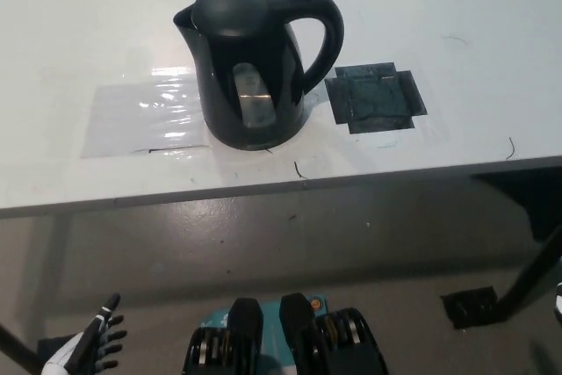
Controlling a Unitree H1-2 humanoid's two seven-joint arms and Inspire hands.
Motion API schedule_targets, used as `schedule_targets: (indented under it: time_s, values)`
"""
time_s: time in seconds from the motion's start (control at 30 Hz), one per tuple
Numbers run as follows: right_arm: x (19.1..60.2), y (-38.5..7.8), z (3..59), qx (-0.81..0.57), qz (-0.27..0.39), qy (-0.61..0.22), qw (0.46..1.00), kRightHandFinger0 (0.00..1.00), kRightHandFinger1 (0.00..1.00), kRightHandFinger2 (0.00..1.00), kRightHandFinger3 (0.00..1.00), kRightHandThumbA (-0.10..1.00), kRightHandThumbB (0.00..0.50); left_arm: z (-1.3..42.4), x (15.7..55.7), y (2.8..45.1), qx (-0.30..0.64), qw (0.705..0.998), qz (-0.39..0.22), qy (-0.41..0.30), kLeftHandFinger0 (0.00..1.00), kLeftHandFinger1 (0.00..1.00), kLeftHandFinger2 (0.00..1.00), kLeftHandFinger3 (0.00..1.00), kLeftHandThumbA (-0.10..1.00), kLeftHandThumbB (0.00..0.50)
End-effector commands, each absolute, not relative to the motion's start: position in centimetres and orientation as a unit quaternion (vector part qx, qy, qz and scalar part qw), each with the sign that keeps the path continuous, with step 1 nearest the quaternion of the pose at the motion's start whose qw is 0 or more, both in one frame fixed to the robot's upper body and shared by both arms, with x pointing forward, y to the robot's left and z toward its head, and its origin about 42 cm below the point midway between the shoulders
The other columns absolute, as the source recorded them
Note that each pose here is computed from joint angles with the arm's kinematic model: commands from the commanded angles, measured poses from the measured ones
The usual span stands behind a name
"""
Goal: The robot uses its right hand to push down on the lid of a kettle kept in the middle of the desk to close it
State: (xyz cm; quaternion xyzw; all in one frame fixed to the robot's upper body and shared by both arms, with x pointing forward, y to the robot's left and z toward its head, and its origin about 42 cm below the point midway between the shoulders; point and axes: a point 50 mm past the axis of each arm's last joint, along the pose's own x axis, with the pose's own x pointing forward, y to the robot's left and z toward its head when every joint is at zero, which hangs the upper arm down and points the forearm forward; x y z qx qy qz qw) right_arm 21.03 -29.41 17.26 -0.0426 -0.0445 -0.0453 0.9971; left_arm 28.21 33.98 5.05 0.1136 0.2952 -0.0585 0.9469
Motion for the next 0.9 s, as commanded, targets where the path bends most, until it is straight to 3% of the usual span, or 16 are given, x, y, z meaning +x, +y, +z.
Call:
schedule_targets:
  time_s: [0.0,0.07,0.33,0.47,0.87]
  values:
    - [21.4,-29.9,16.8,-0.026,-0.039,-0.083,0.995,1.00,1.00,1.00,1.00,-0.02,0.000,6.3,28.9,34.8,0.121,0.953,-0.056,0.273,1.00,1.00,1.00,1.00,1.00,0.073]
    - [21.8,-30.5,15.5,-0.017,-0.054,-0.069,0.996,1.00,1.00,1.00,1.00,-0.09,0.000,6.4,28.9,34.8,0.119,0.953,-0.056,0.274,1.00,1.00,1.00,1.00,1.00,0.084]
    - [23.5,-34.0,7.8,0.035,-0.124,-0.018,0.992,1.00,1.00,1.00,1.00,-0.10,0.000,7.0,30.3,34.9,0.123,0.953,-0.064,0.268,1.00,1.00,1.00,1.00,1.00,0.084]
    - [24.8,-34.6,5.2,0.052,-0.125,-0.003,0.991,1.00,1.00,1.00,1.00,-0.10,0.000,7.3,30.6,35.3,0.131,0.954,-0.059,0.263,1.00,1.00,1.00,1.00,1.00,0.076]
    - [25.6,-35.4,2.9,0.044,-0.127,0.026,0.991,1.00,1.00,1.00,1.00,-0.10,0.000,7.4,30.7,35.3,0.131,0.955,-0.059,0.259,1.00,1.00,1.00,1.00,1.00,0.112]
